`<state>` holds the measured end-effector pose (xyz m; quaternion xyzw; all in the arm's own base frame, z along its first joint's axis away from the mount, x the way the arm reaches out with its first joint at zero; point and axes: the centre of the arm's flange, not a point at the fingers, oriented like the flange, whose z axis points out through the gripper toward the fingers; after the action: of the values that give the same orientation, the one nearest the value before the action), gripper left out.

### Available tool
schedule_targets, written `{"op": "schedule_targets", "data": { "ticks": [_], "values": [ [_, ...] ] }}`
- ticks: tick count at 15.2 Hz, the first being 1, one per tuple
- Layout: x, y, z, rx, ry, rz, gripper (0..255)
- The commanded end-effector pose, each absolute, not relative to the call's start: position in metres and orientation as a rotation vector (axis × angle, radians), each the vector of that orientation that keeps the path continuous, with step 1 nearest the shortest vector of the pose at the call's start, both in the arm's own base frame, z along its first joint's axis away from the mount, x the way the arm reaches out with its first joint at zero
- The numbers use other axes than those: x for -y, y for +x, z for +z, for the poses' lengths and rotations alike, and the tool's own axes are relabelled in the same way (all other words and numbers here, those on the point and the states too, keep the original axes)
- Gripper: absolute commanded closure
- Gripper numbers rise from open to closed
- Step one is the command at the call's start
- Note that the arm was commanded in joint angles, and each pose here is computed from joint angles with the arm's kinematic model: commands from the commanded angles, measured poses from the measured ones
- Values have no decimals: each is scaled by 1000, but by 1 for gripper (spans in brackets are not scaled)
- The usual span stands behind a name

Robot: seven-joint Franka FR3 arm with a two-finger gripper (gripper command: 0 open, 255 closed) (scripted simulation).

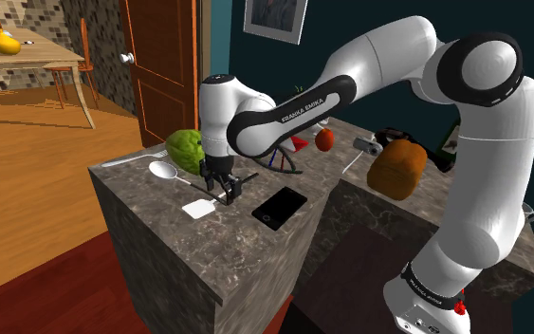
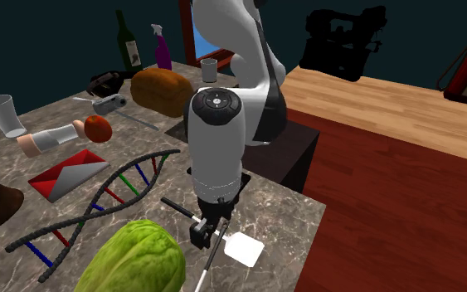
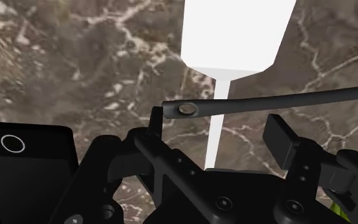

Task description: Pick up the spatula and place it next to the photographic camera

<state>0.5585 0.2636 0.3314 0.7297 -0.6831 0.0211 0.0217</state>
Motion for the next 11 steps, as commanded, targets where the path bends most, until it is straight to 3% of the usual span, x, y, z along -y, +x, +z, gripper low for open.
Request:
{"op": "schedule_targets", "data": {
  "ticks": [1,11],
  "values": [
    [-261,560,329,2121,2257,65,255],
    [-261,560,345,2121,2257,65,255]
  ]
}}
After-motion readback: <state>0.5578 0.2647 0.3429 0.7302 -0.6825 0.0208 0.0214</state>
